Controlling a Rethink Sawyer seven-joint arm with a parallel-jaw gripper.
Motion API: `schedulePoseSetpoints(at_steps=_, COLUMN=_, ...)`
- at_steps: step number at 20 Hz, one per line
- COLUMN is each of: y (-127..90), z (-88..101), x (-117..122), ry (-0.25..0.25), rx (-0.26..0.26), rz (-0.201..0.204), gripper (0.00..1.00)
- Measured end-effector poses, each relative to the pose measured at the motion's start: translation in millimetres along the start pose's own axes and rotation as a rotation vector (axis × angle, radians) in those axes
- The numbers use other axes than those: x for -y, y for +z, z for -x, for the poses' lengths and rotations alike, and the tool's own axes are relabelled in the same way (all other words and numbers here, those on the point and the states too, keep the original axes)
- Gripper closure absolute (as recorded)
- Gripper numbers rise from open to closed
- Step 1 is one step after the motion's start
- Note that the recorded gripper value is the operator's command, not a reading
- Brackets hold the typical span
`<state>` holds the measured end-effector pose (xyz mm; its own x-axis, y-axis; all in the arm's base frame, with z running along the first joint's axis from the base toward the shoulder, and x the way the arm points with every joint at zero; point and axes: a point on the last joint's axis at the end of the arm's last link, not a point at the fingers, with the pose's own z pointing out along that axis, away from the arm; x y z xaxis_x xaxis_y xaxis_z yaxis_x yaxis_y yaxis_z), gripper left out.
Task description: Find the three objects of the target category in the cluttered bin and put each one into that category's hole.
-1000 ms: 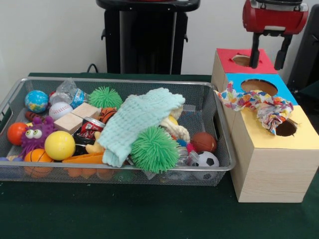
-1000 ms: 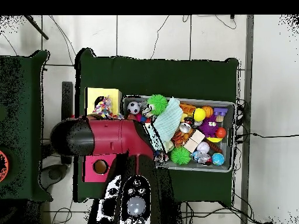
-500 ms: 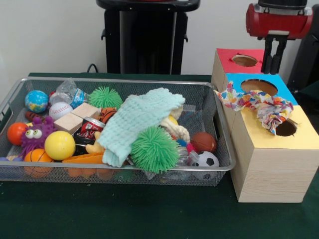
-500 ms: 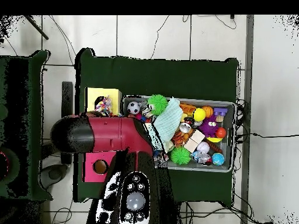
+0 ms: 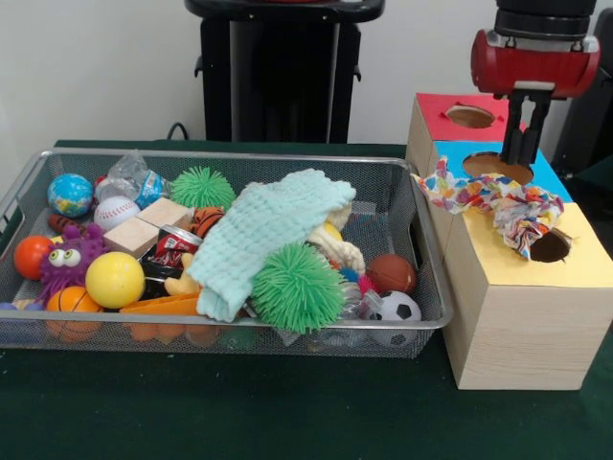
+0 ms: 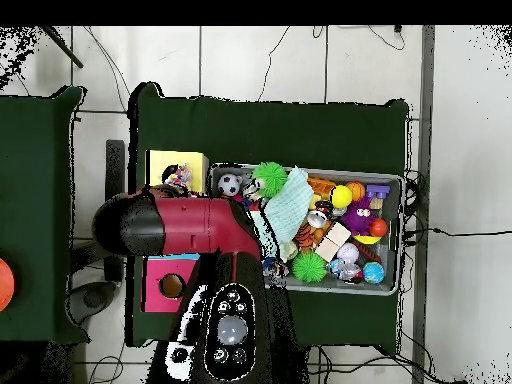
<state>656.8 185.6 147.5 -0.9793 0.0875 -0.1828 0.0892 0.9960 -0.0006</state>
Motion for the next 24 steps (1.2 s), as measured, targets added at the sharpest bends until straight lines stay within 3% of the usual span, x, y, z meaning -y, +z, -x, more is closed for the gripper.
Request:
schedulePoseSetpoints(at_steps=11, y=17.9, z=-13.3, x=-7.8, ry=-0.018, rx=-0.029, rz=-0.009, gripper=1.0)
schedulePoseSetpoints(at_steps=24, y=16.7, z=-12.8, x=-8.4, ry=-0.018, rx=-0.027, rz=-0.009, gripper=1.0)
